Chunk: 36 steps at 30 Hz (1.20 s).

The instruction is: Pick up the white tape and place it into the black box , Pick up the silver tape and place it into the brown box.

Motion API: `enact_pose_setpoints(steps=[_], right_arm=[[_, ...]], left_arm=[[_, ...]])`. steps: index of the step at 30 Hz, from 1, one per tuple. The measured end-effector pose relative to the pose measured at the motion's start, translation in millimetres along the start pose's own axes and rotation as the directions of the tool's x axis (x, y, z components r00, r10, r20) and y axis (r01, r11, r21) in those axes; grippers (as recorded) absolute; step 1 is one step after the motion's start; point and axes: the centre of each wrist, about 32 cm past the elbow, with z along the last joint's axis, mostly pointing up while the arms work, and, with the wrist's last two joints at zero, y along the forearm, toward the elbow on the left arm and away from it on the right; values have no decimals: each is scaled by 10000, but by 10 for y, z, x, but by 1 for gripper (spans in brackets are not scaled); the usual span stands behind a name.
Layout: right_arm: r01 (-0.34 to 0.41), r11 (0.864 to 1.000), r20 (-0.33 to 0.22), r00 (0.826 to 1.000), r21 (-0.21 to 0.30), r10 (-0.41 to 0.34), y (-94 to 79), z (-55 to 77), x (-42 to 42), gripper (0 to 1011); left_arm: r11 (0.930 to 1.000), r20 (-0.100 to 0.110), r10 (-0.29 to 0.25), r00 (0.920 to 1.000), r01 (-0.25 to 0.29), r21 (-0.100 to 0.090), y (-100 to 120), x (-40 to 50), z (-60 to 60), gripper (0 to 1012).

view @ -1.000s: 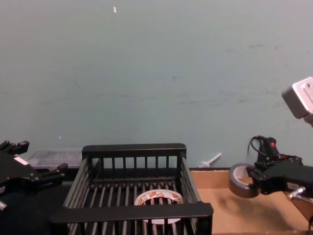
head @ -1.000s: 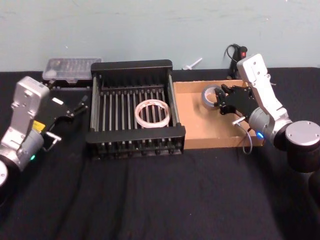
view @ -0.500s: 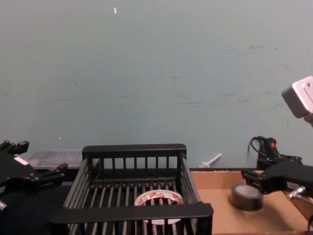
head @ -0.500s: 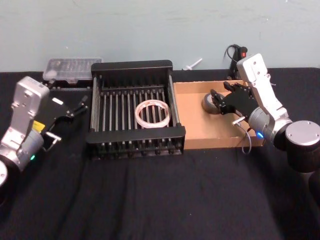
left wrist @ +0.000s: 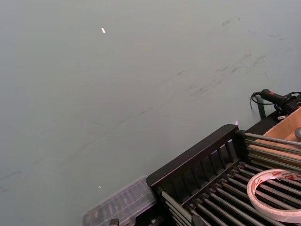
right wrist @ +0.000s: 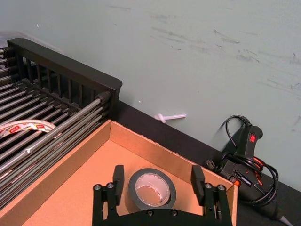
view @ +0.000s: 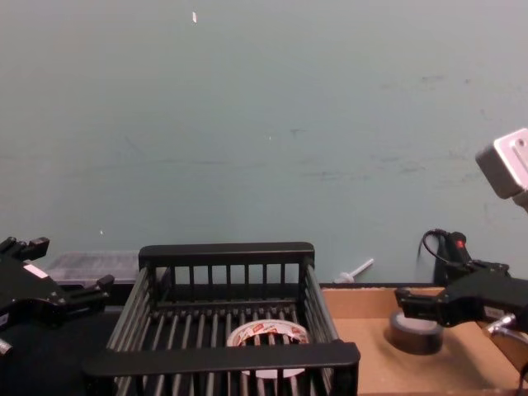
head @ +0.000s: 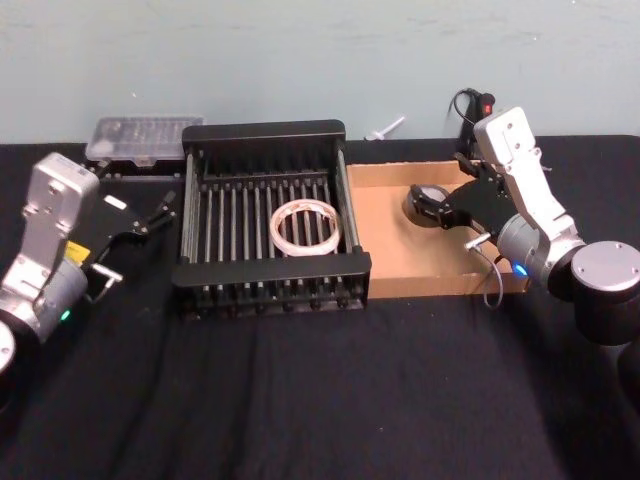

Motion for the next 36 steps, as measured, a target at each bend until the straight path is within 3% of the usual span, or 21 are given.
enact_pose_setpoints(steps=[5, 16, 26, 36], right_arm=[[0, 10000, -1, 10000, 2, 0, 0, 1, 0, 1000], [4, 10000, -14, 10000, 16, -4, -5, -1, 3, 1002], [117, 9980, -128, 9999, 617, -109, -142, 55, -14, 1002], [1099, 9832, -165, 9939, 1455, -1087, -375, 1, -183, 1002]], left_arm=[[10000, 0, 1, 10000, -1, 0, 0, 0, 0, 1001], [10000, 1, 0, 10000, 0, 0, 0, 0, 0, 1001], [10000, 0, -1, 10000, 1, -1, 0, 0, 0, 1001], [10000, 1, 0, 10000, 0, -1, 0, 0, 0, 1001]])
